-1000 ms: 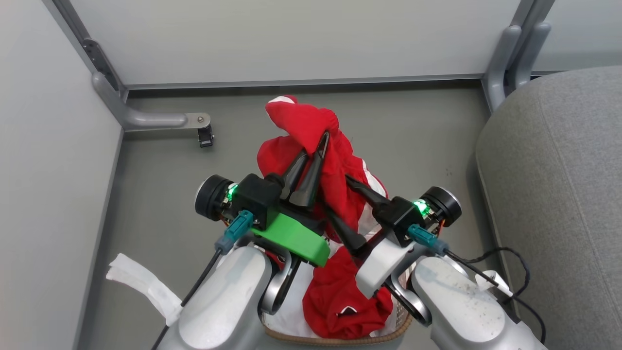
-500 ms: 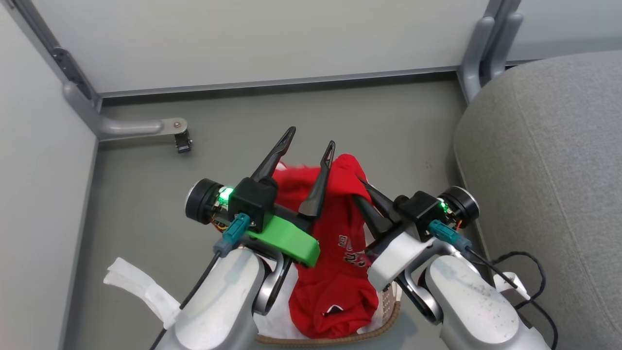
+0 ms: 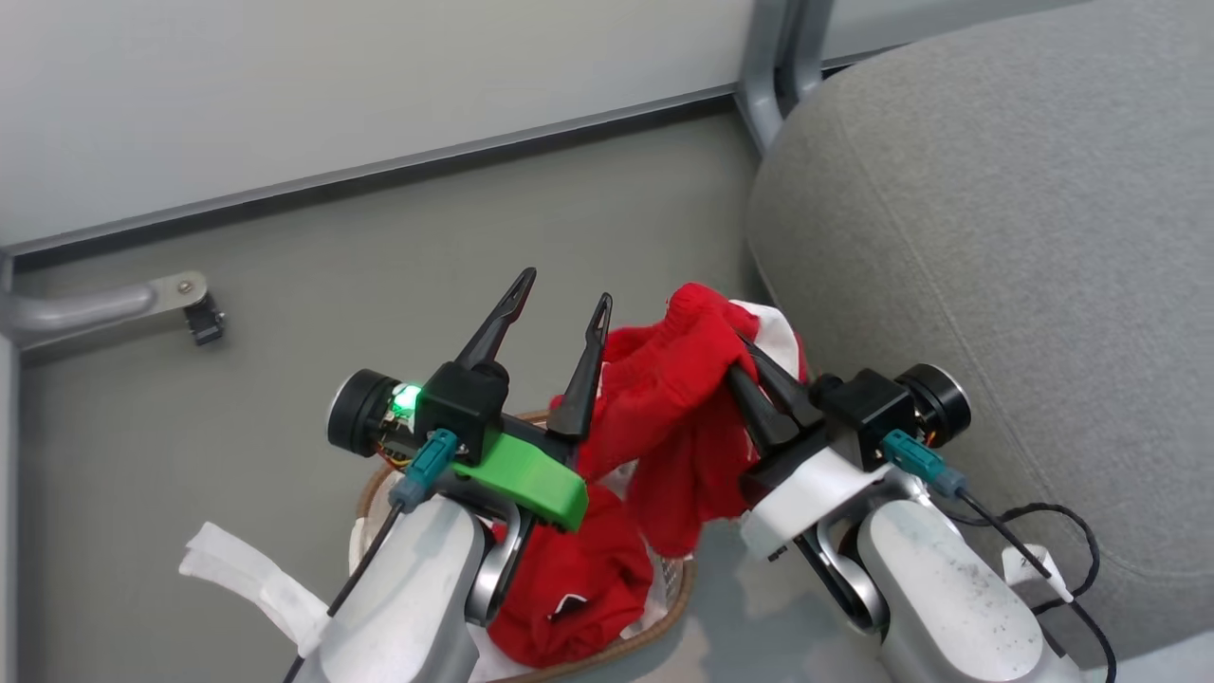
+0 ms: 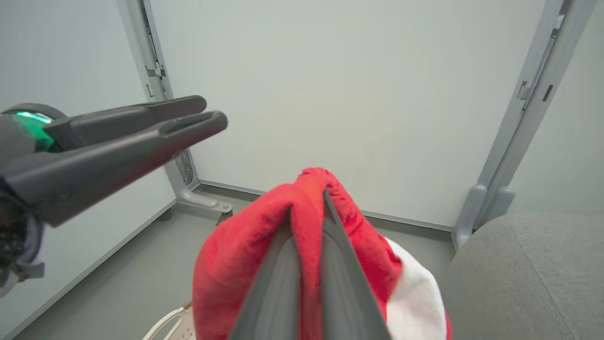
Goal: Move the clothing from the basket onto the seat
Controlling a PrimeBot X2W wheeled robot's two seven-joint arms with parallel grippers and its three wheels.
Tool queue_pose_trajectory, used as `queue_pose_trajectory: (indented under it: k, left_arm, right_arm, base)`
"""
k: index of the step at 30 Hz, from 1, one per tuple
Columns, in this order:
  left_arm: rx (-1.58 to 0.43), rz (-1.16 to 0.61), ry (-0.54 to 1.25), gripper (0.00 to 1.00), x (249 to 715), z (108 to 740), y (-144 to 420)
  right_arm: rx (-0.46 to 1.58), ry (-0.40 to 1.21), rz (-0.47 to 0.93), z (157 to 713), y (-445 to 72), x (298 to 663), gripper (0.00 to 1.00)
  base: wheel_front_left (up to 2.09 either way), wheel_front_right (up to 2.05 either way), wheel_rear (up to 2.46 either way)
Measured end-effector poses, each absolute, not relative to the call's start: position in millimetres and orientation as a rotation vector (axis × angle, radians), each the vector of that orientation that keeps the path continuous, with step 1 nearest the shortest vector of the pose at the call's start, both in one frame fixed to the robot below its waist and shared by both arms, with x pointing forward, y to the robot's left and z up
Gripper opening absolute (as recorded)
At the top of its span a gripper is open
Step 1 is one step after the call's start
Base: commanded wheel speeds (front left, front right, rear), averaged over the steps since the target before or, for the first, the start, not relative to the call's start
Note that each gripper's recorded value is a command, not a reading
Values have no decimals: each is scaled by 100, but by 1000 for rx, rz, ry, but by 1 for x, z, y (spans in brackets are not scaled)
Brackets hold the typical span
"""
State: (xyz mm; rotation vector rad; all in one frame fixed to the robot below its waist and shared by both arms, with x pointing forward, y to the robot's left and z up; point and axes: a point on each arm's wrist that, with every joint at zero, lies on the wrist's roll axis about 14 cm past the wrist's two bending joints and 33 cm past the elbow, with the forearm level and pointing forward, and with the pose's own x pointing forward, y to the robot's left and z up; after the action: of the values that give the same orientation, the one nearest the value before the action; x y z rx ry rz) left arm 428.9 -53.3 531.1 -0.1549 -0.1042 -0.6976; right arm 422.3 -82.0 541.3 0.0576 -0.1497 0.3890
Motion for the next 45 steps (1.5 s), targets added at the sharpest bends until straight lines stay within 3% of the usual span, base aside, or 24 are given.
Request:
queue_pose_trajectory:
  k: [21, 27, 45]
  left_arm:
    - [-212, -965, -12, 100, 410, 496, -149]
    - [-219, -982, 37, 100, 412, 475, -153]
    - [-197, -892, 166, 100, 444, 404, -115]
  right_arm:
    - [-1, -107, 9, 533, -212, 388, 0]
    - [-139, -119, -39, 545, -240, 408, 0]
    - [-600, -206, -296, 648, -393, 488, 0]
  base:
    - [0, 0, 0]
    - [0, 0, 0]
    - [0, 0, 0]
